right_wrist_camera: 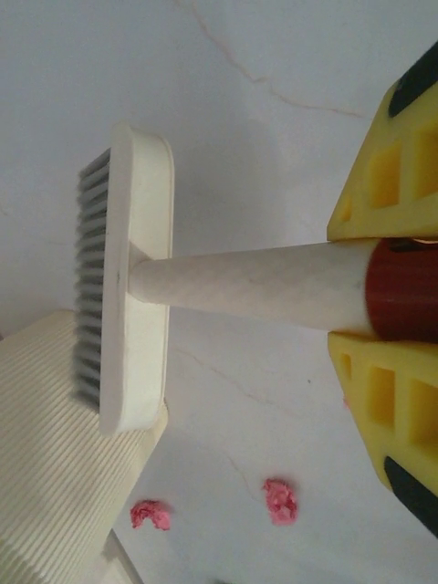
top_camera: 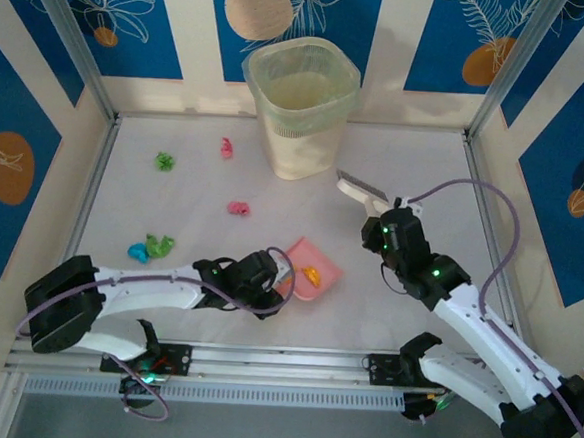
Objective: Sweep away the paper scraps from the table
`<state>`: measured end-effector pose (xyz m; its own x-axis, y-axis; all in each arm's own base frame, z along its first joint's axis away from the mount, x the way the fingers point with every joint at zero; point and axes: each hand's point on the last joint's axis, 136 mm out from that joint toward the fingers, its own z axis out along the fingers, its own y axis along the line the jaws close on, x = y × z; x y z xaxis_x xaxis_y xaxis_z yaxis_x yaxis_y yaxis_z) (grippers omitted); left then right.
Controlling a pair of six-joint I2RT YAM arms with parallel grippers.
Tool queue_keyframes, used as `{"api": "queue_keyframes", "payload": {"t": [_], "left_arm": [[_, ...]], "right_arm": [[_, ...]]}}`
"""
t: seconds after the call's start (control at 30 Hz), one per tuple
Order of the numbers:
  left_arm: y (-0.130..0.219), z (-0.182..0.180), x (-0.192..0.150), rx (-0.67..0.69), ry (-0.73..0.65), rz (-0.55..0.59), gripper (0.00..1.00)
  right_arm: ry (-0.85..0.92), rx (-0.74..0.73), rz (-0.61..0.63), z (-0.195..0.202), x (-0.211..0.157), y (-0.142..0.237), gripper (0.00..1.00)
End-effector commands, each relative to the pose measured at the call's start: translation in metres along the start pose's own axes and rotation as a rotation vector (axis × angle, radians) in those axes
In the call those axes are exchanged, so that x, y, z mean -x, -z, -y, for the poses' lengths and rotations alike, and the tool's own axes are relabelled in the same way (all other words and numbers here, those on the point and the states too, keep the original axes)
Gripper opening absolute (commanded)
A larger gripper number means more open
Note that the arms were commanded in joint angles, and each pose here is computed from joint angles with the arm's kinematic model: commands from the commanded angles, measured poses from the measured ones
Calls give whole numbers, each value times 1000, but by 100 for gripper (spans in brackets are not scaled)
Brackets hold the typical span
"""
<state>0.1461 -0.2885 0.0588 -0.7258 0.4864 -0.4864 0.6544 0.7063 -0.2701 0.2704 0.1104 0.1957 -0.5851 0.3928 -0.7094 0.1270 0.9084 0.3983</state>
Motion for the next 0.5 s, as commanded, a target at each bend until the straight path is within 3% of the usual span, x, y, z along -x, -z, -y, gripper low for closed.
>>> {"api": "queue_keyframes", "payload": {"t": [0.0, 0.47], "left_arm": [[8, -11, 8, 45, 26, 61, 0], [55, -14, 41, 86, 117, 210, 0]], "right_arm": [[53, 70, 124, -12, 11, -16, 0], [-3, 0, 247, 28, -10, -27, 0]]}}
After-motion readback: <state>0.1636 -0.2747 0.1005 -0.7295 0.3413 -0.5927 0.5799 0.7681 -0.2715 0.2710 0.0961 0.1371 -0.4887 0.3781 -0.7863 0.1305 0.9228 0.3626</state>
